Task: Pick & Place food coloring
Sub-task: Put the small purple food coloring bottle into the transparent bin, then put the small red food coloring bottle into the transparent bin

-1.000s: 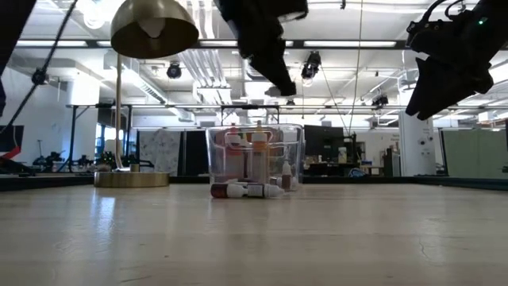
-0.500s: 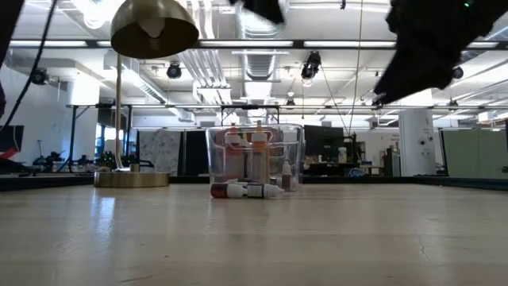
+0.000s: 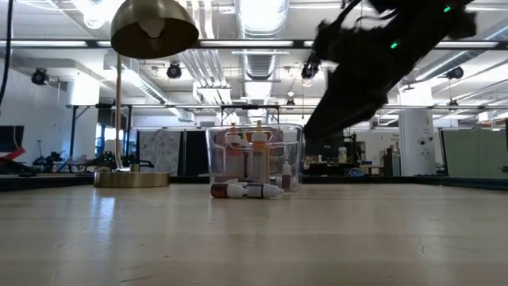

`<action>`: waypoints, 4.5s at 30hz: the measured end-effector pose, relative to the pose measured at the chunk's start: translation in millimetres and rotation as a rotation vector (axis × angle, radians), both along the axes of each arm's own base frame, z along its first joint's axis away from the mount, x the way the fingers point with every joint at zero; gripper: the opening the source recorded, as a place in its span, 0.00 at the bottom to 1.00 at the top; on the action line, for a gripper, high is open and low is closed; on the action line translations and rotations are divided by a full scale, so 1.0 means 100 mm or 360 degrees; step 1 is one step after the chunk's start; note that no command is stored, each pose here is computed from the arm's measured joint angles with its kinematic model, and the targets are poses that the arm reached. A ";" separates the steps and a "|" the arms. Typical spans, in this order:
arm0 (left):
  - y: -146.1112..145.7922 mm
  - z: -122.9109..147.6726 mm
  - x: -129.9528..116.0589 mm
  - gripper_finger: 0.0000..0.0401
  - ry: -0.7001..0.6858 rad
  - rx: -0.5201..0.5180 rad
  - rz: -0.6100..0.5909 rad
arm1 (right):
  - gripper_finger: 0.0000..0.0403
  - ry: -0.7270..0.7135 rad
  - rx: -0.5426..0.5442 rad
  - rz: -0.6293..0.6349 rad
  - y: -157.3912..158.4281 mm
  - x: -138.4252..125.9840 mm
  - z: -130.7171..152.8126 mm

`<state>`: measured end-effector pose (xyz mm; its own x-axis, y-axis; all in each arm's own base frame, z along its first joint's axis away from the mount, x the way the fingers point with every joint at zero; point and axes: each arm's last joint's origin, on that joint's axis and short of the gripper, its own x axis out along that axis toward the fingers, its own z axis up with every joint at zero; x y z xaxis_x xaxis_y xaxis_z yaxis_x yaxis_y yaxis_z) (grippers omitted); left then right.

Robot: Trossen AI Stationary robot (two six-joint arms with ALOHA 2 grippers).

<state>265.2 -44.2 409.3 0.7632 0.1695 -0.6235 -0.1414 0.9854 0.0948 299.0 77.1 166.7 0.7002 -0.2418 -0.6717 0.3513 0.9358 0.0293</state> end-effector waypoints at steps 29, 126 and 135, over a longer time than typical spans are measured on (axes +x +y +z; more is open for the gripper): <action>0.17 -0.43 -1.24 0.48 -0.0239 -0.0189 0.0091 | 0.33 0.0439 0.0326 -0.0255 -0.10 1.03 -0.45; 0.04 -1.09 -1.31 0.48 0.0035 -0.0355 -0.0060 | 0.23 0.0585 0.0436 0.0196 0.00 1.26 0.70; 0.04 -1.09 -1.31 0.48 0.0035 -0.0349 -0.0066 | 0.55 0.0721 0.0242 0.0605 0.44 1.39 0.14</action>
